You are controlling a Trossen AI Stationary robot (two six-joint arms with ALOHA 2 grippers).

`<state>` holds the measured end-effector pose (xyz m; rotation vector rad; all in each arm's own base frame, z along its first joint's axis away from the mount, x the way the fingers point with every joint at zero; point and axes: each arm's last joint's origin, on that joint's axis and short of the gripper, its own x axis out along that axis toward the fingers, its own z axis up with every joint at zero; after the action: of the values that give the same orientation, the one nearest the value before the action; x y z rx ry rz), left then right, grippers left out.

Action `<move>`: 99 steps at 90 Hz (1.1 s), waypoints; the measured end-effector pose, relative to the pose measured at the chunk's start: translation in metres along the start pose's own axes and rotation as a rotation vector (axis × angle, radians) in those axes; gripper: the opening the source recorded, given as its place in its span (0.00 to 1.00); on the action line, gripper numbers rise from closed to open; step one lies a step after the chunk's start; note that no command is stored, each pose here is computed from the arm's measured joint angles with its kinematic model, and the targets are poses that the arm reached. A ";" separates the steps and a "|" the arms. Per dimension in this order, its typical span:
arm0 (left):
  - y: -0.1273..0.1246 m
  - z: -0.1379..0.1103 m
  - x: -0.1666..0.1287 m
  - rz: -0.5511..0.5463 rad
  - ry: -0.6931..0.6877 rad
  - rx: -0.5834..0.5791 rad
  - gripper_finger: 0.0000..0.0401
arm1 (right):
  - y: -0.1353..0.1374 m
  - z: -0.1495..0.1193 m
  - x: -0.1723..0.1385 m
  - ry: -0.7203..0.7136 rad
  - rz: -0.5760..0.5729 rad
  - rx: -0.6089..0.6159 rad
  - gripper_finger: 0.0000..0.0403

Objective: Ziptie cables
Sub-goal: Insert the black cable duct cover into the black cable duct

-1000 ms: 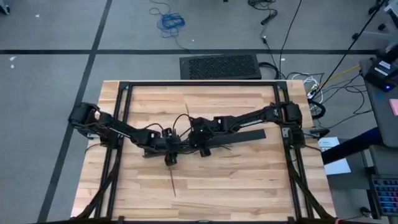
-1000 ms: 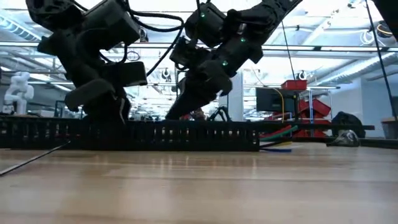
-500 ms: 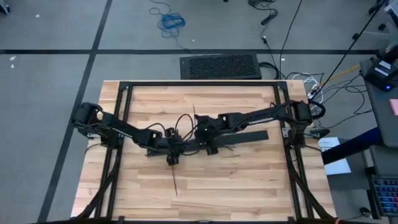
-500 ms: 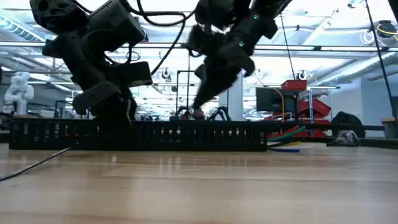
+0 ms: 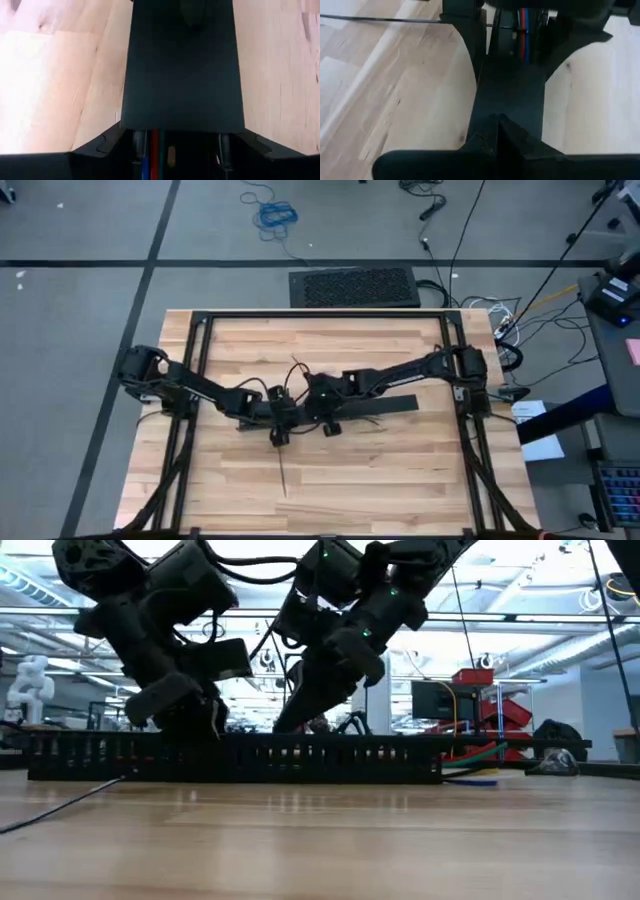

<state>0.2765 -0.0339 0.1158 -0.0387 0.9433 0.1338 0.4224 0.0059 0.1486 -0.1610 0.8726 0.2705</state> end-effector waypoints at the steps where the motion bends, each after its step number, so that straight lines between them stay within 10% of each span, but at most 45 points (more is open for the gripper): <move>1: 0.000 0.001 0.000 0.001 0.001 0.002 0.58 | 0.000 0.000 0.000 0.000 0.001 0.000 0.00; 55: -0.004 0.027 -0.030 -0.039 -0.039 -0.014 0.68 | -0.003 -0.002 0.001 0.000 0.014 0.006 0.00; 99: -0.010 0.000 -0.058 -0.018 0.176 -0.097 0.68 | -0.003 -0.002 0.001 0.000 0.017 0.007 0.00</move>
<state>0.2447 -0.0491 0.1623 -0.1501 1.1113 0.1614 0.4224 0.0023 0.1465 -0.1471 0.8750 0.2831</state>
